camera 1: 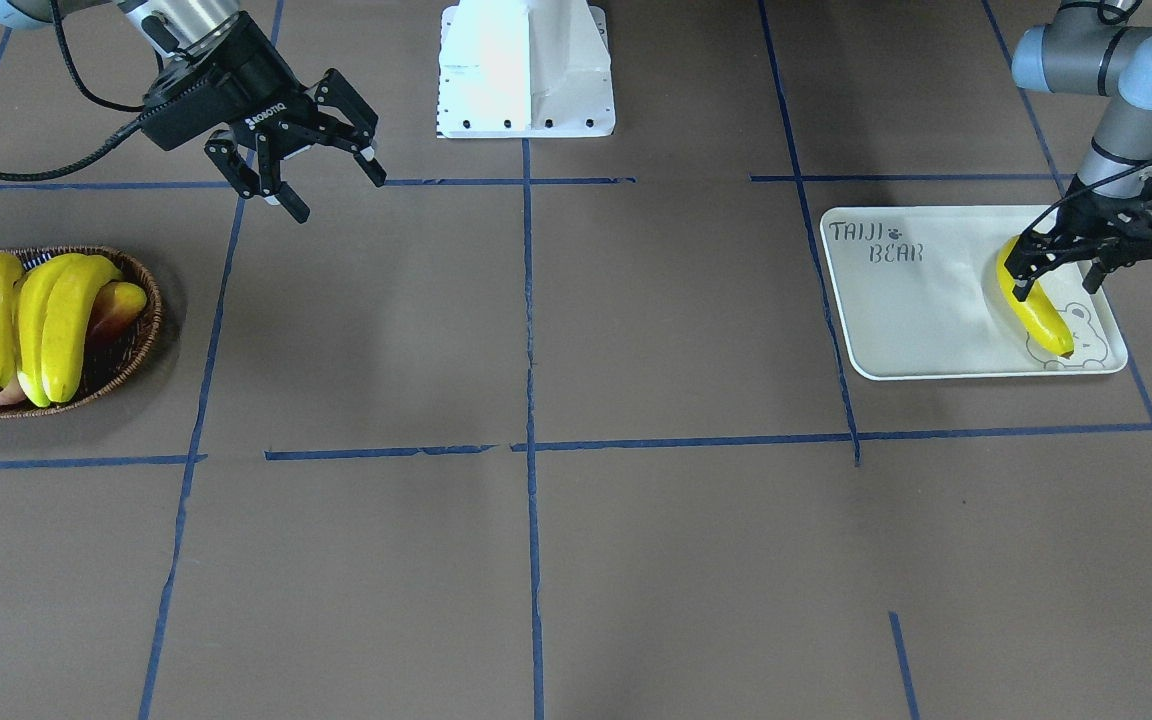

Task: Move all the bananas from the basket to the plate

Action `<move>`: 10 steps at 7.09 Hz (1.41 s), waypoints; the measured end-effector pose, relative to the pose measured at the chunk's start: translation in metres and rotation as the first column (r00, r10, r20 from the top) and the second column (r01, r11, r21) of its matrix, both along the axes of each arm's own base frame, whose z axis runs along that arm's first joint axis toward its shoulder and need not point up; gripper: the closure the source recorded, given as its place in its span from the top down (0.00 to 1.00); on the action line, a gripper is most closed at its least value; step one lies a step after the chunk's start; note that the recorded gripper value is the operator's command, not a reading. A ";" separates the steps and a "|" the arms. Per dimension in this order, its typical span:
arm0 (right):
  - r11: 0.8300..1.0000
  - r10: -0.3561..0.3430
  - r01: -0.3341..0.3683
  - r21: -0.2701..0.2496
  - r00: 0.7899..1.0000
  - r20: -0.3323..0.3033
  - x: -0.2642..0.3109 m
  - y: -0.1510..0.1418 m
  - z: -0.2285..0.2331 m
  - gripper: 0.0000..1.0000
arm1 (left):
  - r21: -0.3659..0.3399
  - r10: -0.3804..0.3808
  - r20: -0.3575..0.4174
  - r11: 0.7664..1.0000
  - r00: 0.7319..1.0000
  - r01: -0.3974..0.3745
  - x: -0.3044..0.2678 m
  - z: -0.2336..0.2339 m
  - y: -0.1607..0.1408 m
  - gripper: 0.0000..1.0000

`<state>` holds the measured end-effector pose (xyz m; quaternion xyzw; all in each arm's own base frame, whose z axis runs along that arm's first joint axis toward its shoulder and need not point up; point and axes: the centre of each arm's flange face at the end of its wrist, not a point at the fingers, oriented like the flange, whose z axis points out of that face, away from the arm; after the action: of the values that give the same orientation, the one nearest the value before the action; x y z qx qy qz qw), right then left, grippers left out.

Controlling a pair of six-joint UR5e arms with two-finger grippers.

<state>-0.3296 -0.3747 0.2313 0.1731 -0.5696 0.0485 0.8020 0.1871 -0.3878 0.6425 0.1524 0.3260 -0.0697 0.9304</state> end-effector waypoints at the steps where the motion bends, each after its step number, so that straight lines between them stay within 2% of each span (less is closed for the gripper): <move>1: 1.000 -0.001 0.001 -0.008 1.000 -0.003 0.004 -0.004 0.001 1.00 | 0.003 0.003 -0.008 1.000 1.000 -0.002 -0.001 -0.004 0.000 1.00; 3: 0.998 -0.028 0.025 -0.065 0.998 -0.051 0.044 -0.033 0.012 1.00 | -0.016 0.039 -0.074 0.999 0.996 -0.041 -0.002 -0.030 0.002 1.00; 5: 0.995 -0.087 0.079 -0.057 0.983 -0.160 0.093 -0.054 0.054 1.00 | -0.077 0.048 -0.114 0.995 0.992 -0.057 -0.012 -0.088 -0.004 1.00; 7: 0.992 -0.123 0.113 -0.051 0.954 -0.273 0.129 -0.053 0.116 1.00 | -0.119 0.049 -0.125 0.991 0.991 -0.064 -0.009 -0.154 -0.008 1.00; 8: 0.990 -0.140 0.135 -0.039 0.935 -0.327 0.147 -0.049 0.146 1.00 | -0.141 0.042 -0.160 0.988 0.986 -0.065 0.000 -0.182 -0.015 1.00; 10: 0.987 -0.157 0.151 -0.047 0.910 -0.384 0.173 -0.040 0.182 1.00 | -0.200 -0.005 -0.244 0.979 0.970 -0.045 0.037 -0.227 -0.023 1.00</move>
<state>-0.1570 -0.4143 0.4135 0.1276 -0.4115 -0.0454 0.9013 0.2241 -0.4103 0.4153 0.0431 0.4304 -0.1114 0.8947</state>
